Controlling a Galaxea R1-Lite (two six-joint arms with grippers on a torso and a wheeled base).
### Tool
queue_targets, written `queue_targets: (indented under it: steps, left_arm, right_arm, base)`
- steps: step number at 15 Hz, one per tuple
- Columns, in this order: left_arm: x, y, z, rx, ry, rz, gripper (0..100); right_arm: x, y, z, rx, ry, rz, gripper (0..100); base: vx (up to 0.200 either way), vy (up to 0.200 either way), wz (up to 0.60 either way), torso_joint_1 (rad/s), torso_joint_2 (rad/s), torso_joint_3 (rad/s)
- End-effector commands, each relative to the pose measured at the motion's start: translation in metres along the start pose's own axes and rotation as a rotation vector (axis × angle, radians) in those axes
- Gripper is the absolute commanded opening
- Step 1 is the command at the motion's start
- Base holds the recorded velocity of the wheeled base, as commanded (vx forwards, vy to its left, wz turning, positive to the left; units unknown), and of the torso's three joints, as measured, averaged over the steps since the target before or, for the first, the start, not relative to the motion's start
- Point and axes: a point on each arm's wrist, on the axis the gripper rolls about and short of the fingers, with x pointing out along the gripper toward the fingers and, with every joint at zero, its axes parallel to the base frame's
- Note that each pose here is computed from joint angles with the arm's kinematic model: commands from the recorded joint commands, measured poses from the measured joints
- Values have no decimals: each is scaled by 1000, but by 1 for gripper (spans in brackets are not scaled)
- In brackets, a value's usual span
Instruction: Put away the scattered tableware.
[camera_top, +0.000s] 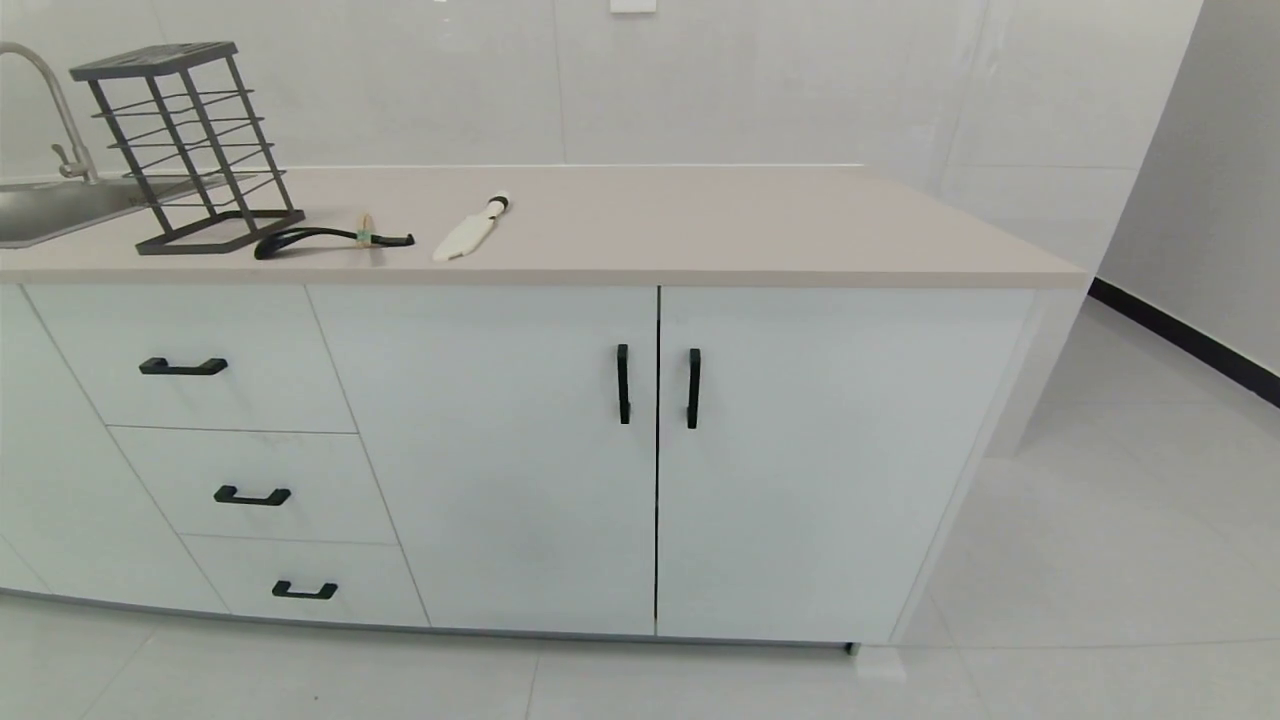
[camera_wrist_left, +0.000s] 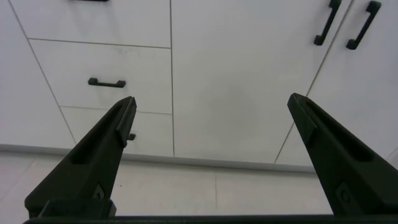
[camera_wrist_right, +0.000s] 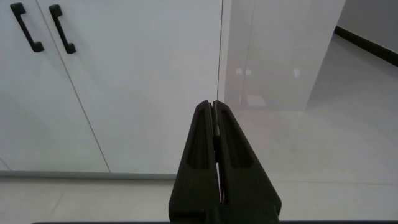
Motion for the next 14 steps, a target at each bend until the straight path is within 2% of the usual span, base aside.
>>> queue_targets:
  steps: [1, 4, 6, 14]
  left_arm:
    - [0, 0, 0, -1, 0, 2, 100]
    - [0, 0, 0, -2, 0, 16, 100]
    - [0, 0, 0, -2, 0, 16, 100]
    - [0, 0, 0, -2, 0, 16, 100]
  right_arm:
    - [0, 0, 0, -3, 0, 0, 0]
    - [0, 0, 0, -1, 0, 0, 0]
    - [0, 0, 0, -1, 0, 1, 0]
    - [0, 0, 0, 0, 0, 3, 0]
  base:
    - [0, 0, 600, -2, 7, 2]
    - [0, 0, 600, 2, 4, 2]
    - [0, 100, 0, -1, 1, 4]
    - [200, 200, 0, 2, 4, 2]
